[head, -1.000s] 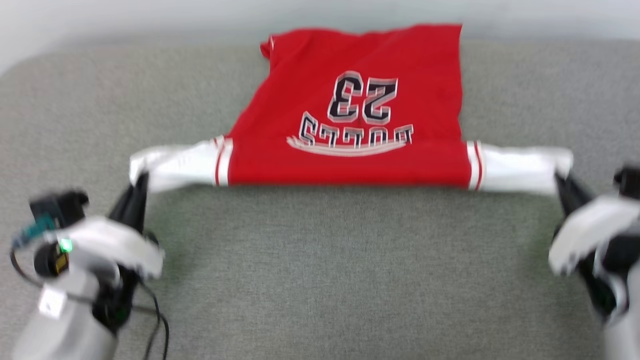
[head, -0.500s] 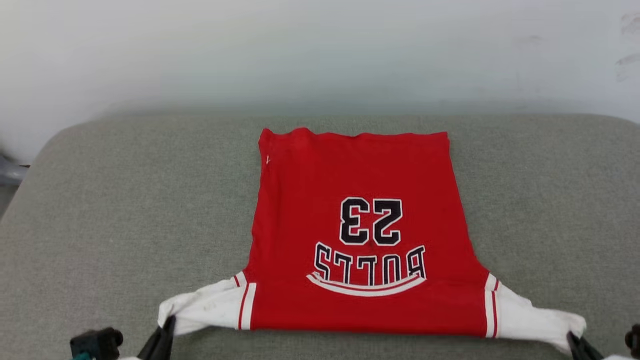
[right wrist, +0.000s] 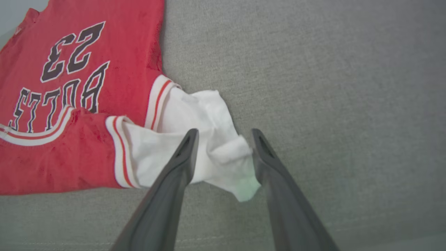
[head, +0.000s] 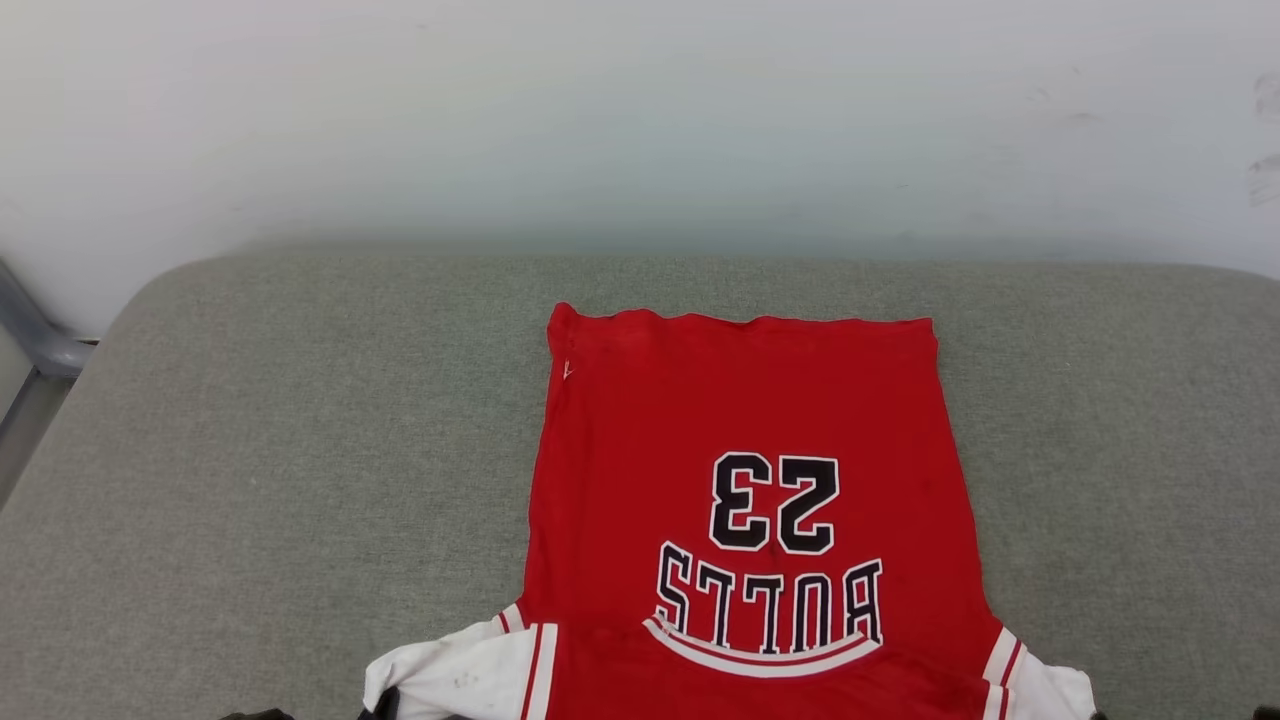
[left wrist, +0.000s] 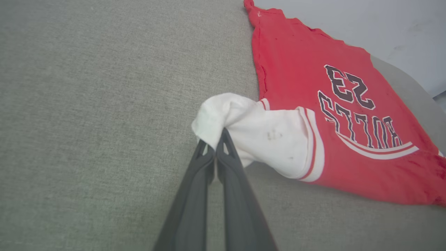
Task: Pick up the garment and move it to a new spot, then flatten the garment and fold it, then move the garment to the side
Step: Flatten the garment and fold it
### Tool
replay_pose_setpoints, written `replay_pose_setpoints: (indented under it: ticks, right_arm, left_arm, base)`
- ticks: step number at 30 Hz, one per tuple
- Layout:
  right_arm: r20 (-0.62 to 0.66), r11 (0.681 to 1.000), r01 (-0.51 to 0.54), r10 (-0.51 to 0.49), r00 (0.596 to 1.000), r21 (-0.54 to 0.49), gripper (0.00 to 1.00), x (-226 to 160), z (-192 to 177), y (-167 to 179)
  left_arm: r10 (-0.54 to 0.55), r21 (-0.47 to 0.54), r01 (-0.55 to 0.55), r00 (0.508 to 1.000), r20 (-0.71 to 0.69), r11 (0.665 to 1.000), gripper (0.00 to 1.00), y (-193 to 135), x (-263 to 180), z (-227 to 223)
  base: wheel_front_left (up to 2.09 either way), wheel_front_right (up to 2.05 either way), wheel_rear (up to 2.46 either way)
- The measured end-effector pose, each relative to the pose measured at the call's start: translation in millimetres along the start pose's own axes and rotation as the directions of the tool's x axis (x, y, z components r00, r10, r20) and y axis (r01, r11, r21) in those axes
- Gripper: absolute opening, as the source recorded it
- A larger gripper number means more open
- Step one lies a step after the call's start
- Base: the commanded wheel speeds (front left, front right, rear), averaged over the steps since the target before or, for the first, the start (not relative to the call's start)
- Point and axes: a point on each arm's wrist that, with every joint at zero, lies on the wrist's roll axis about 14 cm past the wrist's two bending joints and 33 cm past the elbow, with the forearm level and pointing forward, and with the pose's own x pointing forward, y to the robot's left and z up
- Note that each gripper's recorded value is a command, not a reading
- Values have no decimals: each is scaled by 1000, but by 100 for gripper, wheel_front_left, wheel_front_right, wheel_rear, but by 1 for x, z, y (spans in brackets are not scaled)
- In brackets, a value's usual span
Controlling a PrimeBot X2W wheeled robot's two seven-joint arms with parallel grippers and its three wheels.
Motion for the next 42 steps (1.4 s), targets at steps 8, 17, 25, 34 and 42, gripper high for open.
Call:
replay_pose_setpoints:
  ticks: [8, 17, 25, 34, 42]
  right_arm:
    - [239, 998, -62, 63, 969, -10, 100, 63, 107, 33]
    - [77, 992, -106, 111, 991, -75, 100, 164, 154, 70]
    - [-196, 975, -141, 106, 975, -171, 100, 233, 156, 107]
    - [-452, 964, -174, 68, 889, -198, 100, 282, 108, 127]
    - [-568, 974, -152, 32, 823, -166, 0, 278, 94, 123]
  left_arm:
    - [-38, 31, 35, 993, 112, 999, 0, -19, 17, 37]
    - [-65, 3, 65, 987, 145, 998, 0, -29, 47, 50]
    - [-45, -13, 48, 985, 169, 999, 0, -21, 69, 55]
    - [-4, -15, 6, 992, 128, 1000, 0, -4, 90, 39]
    - [22, -22, -20, 994, 107, 1000, 0, 4, 91, 30]
  base:
    - [0, 0, 0]
    - [0, 0, 0]
    - [0, 0, 0]
    - [0, 0, 0]
    - [0, 0, 0]
